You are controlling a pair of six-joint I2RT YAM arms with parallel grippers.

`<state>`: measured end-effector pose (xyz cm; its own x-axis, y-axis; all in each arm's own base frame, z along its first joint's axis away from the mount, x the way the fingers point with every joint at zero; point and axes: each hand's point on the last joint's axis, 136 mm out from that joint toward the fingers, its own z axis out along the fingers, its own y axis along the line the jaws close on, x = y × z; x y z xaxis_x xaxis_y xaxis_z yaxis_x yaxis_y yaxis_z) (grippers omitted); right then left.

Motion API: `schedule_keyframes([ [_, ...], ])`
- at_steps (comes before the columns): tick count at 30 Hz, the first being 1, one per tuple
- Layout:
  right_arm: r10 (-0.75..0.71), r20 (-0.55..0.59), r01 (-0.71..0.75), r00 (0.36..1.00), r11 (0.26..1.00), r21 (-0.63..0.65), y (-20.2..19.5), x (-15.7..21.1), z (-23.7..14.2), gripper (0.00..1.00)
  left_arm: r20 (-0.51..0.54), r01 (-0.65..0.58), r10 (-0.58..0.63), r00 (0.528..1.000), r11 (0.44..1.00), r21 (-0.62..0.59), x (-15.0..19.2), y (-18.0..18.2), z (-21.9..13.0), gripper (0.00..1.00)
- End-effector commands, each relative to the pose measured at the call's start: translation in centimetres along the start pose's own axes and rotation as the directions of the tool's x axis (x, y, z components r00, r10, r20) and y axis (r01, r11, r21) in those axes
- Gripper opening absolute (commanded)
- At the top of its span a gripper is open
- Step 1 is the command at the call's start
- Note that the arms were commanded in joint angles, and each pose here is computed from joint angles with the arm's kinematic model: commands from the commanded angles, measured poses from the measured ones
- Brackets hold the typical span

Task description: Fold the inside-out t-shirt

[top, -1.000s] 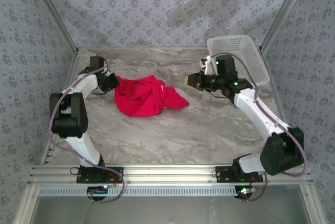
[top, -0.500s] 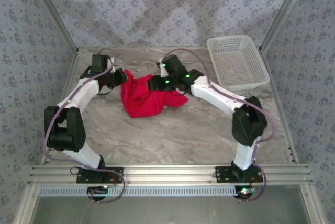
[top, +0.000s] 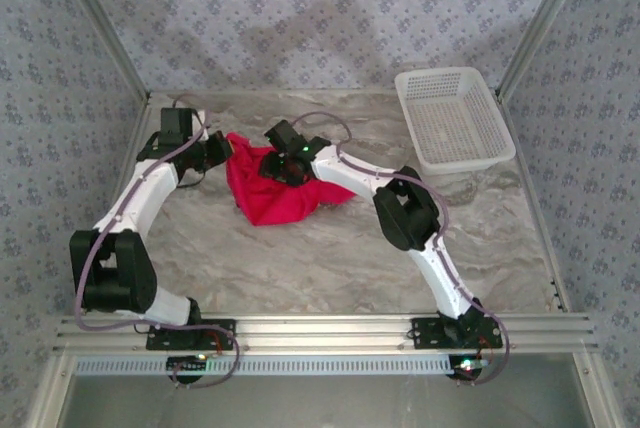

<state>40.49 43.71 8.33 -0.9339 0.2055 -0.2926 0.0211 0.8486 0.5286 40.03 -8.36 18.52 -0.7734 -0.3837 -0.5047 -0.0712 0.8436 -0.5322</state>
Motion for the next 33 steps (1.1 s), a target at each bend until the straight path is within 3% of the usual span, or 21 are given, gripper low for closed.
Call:
schedule_keyframes([
  [1, 0.107, 0.082, -0.109, 0.991, 0.994, 0.024, -0.5, -2.9, -1.2, 0.19, 0.020, 0.020, -0.020, 1.000, 1.000, 0.006, -0.1, -0.1, -1.5, 0.01],
  [3, 0.078, 0.078, -0.078, 0.994, 0.997, -0.006, 0.4, -3.3, -3.0, 0.00, 0.030, 0.019, -0.020, 0.999, 1.000, 0.005, -0.3, -0.1, -1.8, 0.01],
  [7, -0.008, 0.082, 0.015, 0.997, 0.997, -0.076, 2.3, -3.1, -9.0, 0.00, 0.039, 0.007, -0.007, 0.999, 1.000, -0.001, -1.0, -0.1, -1.8, 0.00],
  [11, -0.039, 0.119, 0.062, 0.992, 0.979, -0.197, 3.2, -2.5, -17.5, 0.00, 0.053, 0.003, -0.003, 0.999, 1.000, 0.006, -2.3, -0.6, -1.6, 0.00],
  [19, 0.093, 0.221, 0.005, 0.971, 0.913, -0.408, 0.6, -4.1, -31.7, 0.00, 0.055, -0.040, 0.038, 0.998, 0.999, 0.032, -5.5, -2.5, -0.4, 0.00],
  [23, 0.124, 0.278, 0.024, 0.952, 0.880, -0.475, 0.8, -4.9, -36.5, 0.00, 0.044, -0.073, 0.068, 0.997, 0.990, 0.124, -5.8, -6.6, -2.1, 0.00],
  [27, 0.146, 0.281, -0.011, 0.949, 0.902, -0.431, -1.6, -5.1, -35.4, 0.00, 0.067, -0.137, 0.129, 0.989, 0.979, 0.148, -4.6, -9.3, -2.7, 0.01],
  [33, 0.286, 0.200, -0.226, 0.937, 0.934, -0.278, -10.3, -7.6, -25.4, 0.00, -0.136, -0.113, 0.115, 0.984, 0.993, 0.023, -0.5, -4.5, 3.9, 0.03],
])
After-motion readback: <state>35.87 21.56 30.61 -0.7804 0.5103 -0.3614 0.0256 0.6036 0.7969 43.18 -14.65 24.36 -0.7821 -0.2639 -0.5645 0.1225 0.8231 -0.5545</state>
